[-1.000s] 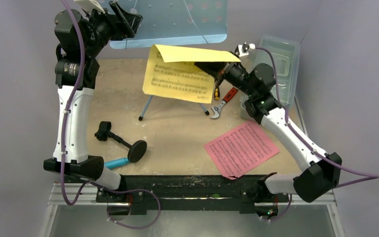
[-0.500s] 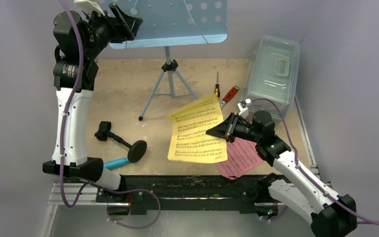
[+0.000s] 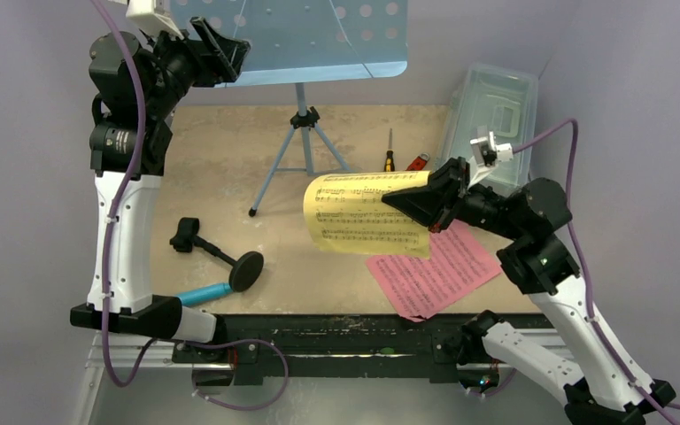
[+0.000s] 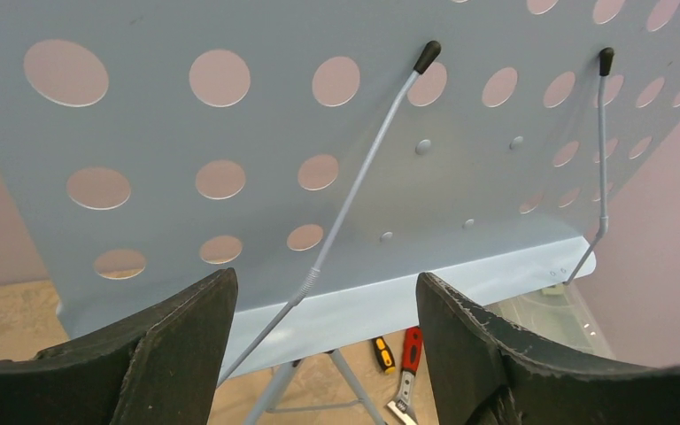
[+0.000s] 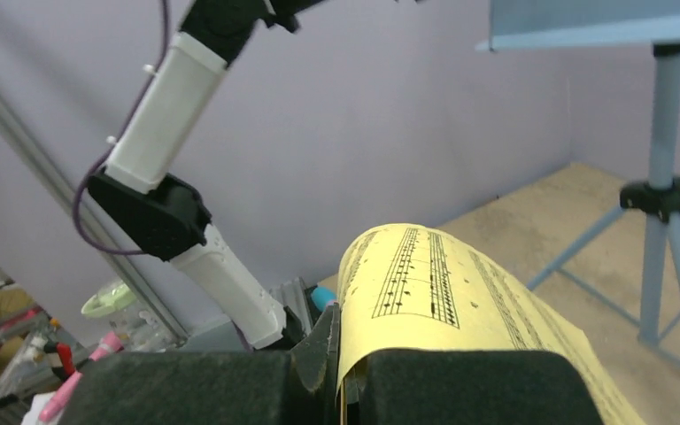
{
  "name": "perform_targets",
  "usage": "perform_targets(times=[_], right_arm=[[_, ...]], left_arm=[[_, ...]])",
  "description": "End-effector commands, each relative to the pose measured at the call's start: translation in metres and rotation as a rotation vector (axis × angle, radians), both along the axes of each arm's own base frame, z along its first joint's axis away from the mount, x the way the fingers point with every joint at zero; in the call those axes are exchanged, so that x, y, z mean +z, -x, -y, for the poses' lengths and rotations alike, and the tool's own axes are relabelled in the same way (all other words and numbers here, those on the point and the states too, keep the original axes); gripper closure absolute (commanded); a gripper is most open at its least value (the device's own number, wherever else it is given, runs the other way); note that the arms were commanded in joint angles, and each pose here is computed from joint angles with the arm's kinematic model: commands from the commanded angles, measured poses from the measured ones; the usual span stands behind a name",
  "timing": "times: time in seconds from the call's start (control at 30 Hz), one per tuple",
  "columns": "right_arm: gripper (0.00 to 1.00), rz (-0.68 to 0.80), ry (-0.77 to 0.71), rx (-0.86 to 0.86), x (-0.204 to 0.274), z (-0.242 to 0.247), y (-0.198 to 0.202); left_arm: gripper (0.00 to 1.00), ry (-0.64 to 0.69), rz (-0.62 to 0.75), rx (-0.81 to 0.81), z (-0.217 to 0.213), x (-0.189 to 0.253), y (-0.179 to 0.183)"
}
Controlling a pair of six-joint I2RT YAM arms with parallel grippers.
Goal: Set up the instrument practice props
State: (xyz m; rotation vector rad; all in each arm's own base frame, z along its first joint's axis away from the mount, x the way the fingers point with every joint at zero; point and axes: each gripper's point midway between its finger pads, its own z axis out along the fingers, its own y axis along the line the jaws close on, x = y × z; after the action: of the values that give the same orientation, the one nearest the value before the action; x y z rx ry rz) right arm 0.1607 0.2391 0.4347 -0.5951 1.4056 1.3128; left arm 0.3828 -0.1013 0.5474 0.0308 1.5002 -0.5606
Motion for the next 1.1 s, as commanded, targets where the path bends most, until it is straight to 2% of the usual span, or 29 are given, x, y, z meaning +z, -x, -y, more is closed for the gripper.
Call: perform_targets(times=[0.0,0.4,0.53,0.63,0.73,0.87,1.07], right_arm=[[1.0,0.232,0.006,0.074,0.05,-0.003,0.015],[1.0,0.542,-0.195,0.242,0.211,-0.033,0.039],[1.0,0.597,-0.252,0.24,0.247,-0.037,0.034],[1.0,0.587,-0.253,0.201,0.252,-0.048,0.01],[1.0,0.491,-0.252,0.138,0.244,-0.054,-0.039],[1.0,0.379,-0.23,0.064,0.221,-0.058,-0.099],[1.0,0.297,-0.159,-0.017,0.179,-0.067,-0.153]], left_arm=[[0.27,-0.017,0.042,0.035,-0.009,0.008,0.012],[0.27,-0.022,0.035,0.077,-0.017,0.006,0.022],[0.27,-0.032,0.039,0.099,-0.022,0.007,0.026],[0.27,-0.036,0.043,0.108,-0.023,0.009,0.028],[0.27,-0.039,0.038,0.107,-0.023,0.008,0.027],[0.27,-0.043,0.032,0.099,-0.021,0.006,0.025],[0.28,-0.042,0.028,0.082,-0.018,0.004,0.022]])
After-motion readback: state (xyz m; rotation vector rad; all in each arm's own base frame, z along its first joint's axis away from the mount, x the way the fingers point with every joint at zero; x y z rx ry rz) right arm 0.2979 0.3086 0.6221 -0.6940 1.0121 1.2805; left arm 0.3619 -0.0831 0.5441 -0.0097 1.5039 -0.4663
